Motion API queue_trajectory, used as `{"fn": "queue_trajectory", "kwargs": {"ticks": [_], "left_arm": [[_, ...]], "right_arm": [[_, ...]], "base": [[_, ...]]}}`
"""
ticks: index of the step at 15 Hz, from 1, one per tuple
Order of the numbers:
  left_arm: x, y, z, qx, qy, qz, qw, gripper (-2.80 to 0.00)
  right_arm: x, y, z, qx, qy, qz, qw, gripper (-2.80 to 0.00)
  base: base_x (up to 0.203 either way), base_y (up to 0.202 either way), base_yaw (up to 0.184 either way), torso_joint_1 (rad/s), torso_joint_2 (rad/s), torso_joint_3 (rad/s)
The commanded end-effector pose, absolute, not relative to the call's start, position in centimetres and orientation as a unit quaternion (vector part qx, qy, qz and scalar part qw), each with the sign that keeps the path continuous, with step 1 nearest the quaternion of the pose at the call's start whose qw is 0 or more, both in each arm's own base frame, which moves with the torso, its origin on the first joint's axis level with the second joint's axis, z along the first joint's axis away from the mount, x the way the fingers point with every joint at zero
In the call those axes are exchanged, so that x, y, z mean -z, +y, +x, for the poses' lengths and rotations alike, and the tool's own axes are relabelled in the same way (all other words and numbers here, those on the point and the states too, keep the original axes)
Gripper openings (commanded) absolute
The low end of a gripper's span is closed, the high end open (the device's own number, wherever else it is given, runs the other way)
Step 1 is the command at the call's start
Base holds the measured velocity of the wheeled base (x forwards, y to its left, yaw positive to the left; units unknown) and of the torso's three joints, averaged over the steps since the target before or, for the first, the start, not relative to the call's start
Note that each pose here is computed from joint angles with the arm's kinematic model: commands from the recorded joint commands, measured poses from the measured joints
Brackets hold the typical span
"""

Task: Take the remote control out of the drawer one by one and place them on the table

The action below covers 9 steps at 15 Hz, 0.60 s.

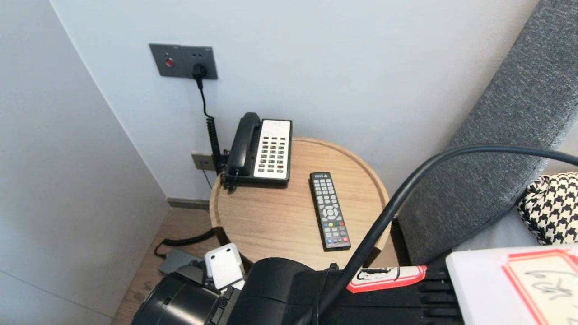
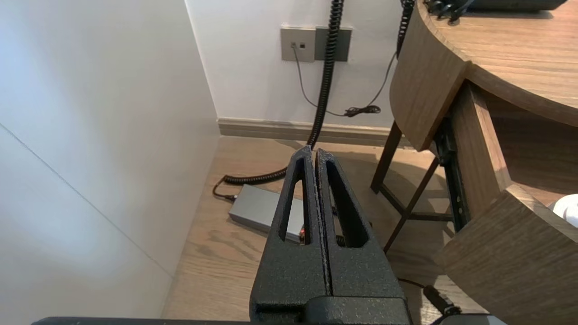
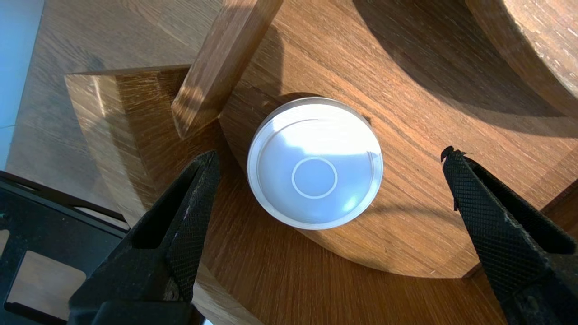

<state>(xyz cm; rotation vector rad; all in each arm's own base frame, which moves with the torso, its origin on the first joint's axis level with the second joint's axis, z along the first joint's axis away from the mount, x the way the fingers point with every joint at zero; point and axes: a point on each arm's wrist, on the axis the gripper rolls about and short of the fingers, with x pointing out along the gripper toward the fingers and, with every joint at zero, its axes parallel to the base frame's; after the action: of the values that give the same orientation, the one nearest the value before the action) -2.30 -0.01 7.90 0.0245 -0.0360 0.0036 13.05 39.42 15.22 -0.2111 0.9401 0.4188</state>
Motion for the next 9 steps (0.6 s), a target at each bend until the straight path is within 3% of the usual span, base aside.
{"fn": "queue_trajectory", "kwargs": {"ticks": [1, 9], "left_arm": [[-7.57, -0.01, -2.20, -0.001, -0.012, 0.012, 1.000, -2.80], [-7.57, -0.01, -2.20, -0.002, -0.012, 0.012, 1.000, -2.80]], "right_arm": [[-15.40, 39.43, 13.06, -0.199, 0.448, -0.098, 0.866, 0.00], [-15.14, 39.71, 13.31, -0.198, 0.447, -0.101, 0.866, 0.00]], "base": [[0.000, 0.000, 0.000, 0.000, 0.00, 0.000], [0.000, 0.000, 0.000, 0.000, 0.00, 0.000]]}}
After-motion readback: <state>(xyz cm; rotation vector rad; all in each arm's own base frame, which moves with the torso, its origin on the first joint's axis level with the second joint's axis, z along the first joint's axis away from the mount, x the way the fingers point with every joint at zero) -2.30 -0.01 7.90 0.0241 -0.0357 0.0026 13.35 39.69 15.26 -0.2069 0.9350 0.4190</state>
